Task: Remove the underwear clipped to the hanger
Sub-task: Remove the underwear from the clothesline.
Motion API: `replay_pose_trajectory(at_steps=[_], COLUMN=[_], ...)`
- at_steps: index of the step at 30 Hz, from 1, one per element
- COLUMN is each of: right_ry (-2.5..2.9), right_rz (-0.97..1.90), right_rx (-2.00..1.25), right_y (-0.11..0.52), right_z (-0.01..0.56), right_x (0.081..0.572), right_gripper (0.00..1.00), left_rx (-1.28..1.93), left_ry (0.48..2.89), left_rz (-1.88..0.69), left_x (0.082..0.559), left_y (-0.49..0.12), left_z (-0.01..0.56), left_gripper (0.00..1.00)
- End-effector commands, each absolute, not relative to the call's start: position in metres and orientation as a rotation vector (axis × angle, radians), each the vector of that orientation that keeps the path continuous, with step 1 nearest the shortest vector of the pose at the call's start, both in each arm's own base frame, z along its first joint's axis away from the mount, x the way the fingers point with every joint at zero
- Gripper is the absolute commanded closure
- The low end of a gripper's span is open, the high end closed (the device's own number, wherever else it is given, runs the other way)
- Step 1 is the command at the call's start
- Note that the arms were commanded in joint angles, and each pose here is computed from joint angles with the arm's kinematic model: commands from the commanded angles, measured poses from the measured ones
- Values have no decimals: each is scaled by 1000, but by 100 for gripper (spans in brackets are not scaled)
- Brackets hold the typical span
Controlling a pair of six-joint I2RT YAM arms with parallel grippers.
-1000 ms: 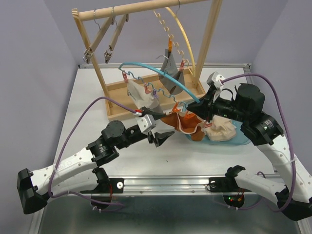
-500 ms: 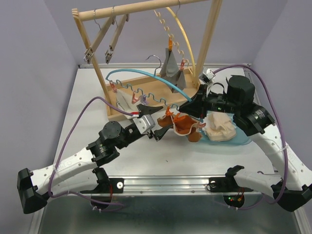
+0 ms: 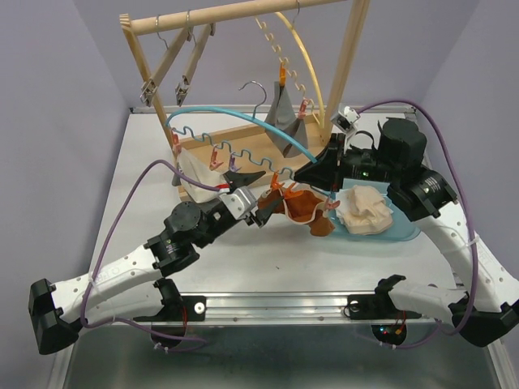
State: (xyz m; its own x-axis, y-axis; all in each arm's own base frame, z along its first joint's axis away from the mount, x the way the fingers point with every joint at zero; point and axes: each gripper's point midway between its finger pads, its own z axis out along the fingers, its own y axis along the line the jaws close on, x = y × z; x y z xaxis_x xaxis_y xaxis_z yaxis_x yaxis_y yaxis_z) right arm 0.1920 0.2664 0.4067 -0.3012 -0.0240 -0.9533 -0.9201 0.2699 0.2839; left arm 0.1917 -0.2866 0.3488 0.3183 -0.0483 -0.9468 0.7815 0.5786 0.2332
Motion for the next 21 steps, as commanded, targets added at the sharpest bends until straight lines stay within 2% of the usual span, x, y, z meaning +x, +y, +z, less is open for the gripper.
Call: replay_pose_trajectory(at_steps=[1,5,11,12,15,17,18,21], right_ry=[1352,1352,1346,1348,1356,1353,1353,1357], right_rz=[1179,1185,1179,1179,1176,1175,1175,1170], right_rx=[-920,-920,-920,-920,-919,-920,-920,-918], right_y=[265,267,265,265,266,266,266,266], right_z=[468,467,468,467,463,464,463,461], right_x=[183,184,183,183,185,185,184,187], right_gripper=[100,99,99,100,100,99,99,100], left_rx=[719,735,740,737,721,715,713,712], left_ry=[1023,1033,1052,1054,1056,1052,1050,1048], left_rz=[-630,-640,-647,-646,-647,-649,-653,-659], left_x=[191,193,195,195,196,196,196,194], left_y=[-282,-290,-294,-294,-293,-292,-291,-292], left_z=[386,383,377,377,379,381,382,382], left_gripper=[23,28,43,52,69,74,80,85])
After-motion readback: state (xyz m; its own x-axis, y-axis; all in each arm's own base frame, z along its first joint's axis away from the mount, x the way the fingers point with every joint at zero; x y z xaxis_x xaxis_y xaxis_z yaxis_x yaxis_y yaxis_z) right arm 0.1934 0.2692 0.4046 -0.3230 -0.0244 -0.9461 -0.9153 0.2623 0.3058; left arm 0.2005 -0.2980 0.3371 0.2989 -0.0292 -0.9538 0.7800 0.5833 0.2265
